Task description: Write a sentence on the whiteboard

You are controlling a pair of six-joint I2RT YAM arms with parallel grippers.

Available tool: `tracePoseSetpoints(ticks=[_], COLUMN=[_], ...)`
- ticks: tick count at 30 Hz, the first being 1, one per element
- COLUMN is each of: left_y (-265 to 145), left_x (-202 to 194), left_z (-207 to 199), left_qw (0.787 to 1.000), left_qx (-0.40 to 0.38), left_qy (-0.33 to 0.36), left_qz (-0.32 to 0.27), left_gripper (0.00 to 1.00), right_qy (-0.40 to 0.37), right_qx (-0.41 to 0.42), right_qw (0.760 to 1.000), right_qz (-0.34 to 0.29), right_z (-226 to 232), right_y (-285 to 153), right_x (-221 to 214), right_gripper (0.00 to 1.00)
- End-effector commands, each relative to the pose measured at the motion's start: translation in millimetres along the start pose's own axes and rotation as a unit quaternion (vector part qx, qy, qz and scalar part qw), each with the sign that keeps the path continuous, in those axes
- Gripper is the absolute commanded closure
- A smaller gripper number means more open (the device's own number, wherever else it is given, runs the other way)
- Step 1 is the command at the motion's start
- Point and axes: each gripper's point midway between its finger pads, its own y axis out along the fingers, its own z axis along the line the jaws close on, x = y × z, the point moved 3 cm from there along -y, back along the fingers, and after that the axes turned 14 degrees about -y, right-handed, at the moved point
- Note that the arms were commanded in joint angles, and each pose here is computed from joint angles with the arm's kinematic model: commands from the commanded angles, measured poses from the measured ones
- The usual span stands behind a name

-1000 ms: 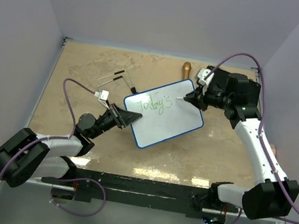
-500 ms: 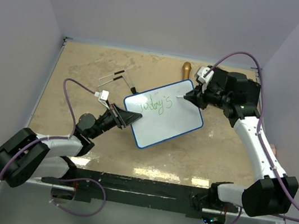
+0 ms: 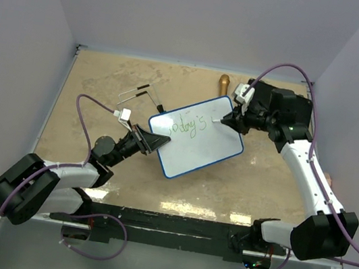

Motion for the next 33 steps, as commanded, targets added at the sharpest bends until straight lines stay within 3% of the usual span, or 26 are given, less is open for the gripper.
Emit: tracePoseSetpoints(ticks=[1,19,33], left_y=[-38,-38,-37], left_x=[25,25,25], left_z=[-156,-156,-155], left_qw=[0.927,0.928,0.928], left_qx=[-0.358,-0.357,-0.356], left_qy=[0.083,0.083,0.084], left_qz=[-0.074,-0.071,-0.072], left_gripper=[1.00,1.00,1.00], right_qy=[-0.021,-0.021,-0.019], right_qx=[0.002,-0.073,-0.036], right_qw=[1.000,0.997,0.999], right_qz=[0.008,-0.022,0.011], right_z=[1,-34,-18], right_y=[-8,-7,-7], right_x=[6,29,10], right_gripper=[1.00,1.00,1.00])
